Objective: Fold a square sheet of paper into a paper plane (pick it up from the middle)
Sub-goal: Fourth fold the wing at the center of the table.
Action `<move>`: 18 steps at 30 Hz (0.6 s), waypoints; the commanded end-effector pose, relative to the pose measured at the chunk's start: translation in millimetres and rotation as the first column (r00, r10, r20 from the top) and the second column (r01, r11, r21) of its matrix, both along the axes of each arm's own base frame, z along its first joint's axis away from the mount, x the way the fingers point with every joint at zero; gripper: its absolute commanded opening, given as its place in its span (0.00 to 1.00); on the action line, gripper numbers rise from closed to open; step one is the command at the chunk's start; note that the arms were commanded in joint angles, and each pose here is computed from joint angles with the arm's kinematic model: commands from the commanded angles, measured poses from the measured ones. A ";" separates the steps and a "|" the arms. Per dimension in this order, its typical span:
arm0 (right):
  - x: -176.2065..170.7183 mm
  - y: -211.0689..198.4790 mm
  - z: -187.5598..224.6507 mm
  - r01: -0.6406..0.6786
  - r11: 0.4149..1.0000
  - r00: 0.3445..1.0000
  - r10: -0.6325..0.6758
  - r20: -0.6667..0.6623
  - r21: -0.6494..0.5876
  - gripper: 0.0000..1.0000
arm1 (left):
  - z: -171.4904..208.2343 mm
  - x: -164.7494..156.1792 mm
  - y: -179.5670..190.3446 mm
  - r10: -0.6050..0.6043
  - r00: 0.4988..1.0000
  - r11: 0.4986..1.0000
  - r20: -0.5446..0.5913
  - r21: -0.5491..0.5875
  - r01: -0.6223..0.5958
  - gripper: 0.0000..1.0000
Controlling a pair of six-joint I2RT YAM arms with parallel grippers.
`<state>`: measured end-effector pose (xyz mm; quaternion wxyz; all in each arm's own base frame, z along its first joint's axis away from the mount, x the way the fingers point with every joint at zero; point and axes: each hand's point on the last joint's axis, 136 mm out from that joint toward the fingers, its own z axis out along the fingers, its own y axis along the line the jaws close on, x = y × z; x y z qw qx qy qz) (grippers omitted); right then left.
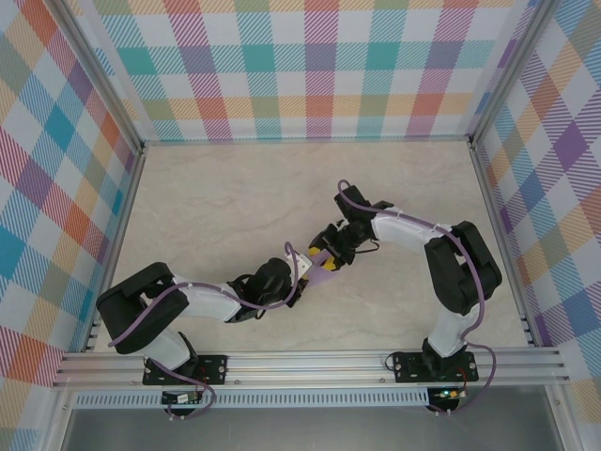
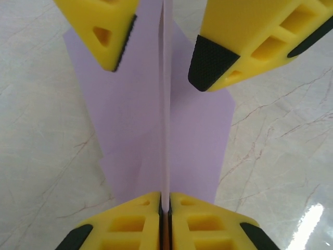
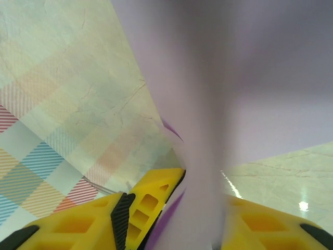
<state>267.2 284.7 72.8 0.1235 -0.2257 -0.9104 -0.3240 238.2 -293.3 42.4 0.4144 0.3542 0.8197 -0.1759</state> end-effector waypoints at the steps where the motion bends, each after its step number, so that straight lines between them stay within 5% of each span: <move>1: -0.4 -11.0 1.9 -0.059 0.998 0.996 0.059 0.061 -0.015 0.53 | 2.6 -7.2 -12.6 -0.025 0.998 0.998 -0.061 -0.057 0.022 0.11; 10: 9.0 -39.6 24.4 -0.091 0.994 0.950 0.103 0.296 -0.055 0.68 | 5.4 -15.0 -19.5 0.018 0.976 0.990 -0.219 -0.134 -0.048 0.10; 18: 1.3 -40.9 22.9 -0.151 0.988 0.906 0.152 0.395 -0.034 0.70 | 0.1 -17.4 -19.8 0.096 0.924 0.969 -0.369 -0.177 -0.172 0.10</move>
